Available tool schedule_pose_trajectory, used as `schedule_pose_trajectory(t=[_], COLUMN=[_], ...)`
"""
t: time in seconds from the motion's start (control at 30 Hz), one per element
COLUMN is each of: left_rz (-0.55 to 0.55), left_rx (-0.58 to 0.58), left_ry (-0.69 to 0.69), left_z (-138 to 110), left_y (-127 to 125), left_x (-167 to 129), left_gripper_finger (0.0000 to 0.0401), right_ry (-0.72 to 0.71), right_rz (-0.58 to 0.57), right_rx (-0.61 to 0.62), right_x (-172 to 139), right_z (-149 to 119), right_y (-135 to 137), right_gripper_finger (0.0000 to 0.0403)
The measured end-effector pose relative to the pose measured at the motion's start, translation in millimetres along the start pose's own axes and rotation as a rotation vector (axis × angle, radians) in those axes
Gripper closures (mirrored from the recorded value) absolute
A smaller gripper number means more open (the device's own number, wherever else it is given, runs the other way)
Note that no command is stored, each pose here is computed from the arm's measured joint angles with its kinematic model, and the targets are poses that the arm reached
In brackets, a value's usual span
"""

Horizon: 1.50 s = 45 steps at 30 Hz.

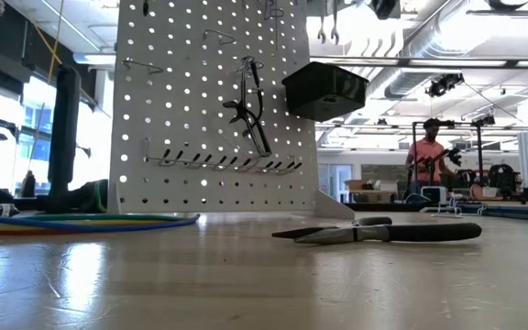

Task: Hang tools onto peg board
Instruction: Hang the wrench on the peg board

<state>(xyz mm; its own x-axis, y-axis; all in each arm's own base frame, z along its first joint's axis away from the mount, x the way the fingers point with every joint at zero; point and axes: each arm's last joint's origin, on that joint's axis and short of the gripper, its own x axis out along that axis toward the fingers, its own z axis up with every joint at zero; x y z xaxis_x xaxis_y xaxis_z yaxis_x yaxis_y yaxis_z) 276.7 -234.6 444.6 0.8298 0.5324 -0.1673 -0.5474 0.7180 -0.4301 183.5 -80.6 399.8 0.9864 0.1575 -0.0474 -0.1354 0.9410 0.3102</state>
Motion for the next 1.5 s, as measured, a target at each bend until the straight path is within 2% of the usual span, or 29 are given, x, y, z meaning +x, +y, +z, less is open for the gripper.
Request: schedule_pose_trajectory(t=[0.17,0.43,0.77,1.03,1.5], left_rz=[-0.010,-0.008,-0.001,-0.002,-0.005], left_rx=[-0.004,-0.001,-0.002,-0.003,-0.021], left_ry=[0.012,0.011,0.009,0.009,0.027], left_z=[-0.9,-0.8,-0.1,-0.1,-0.1], left_y=[-0.6,-0.3,0.3,0.3,0.5], left_x=[-2.3,-1.6,1.0,1.0,3.9], left_gripper_finger=[0.0256,0.0256,0.0256,0.0256,0.0256], right_ry=[-0.005,-0.031,0.010,-0.056,0.003], right_rz=[0.079,0.068,0.081,0.086,0.120], right_rx=[-0.010,-0.003,0.031,0.009,0.062], right_x=[0.2,-13.0,-1.6,-5.7,-6.8], right_z=[3.3,9.3,4.3,13.8,8.3], right_y=[-4.8,-13.2,-31.4,-36.3,-50.2], right_gripper_finger=[0.0400,0.0400,0.0400,0.0400,0.0400])
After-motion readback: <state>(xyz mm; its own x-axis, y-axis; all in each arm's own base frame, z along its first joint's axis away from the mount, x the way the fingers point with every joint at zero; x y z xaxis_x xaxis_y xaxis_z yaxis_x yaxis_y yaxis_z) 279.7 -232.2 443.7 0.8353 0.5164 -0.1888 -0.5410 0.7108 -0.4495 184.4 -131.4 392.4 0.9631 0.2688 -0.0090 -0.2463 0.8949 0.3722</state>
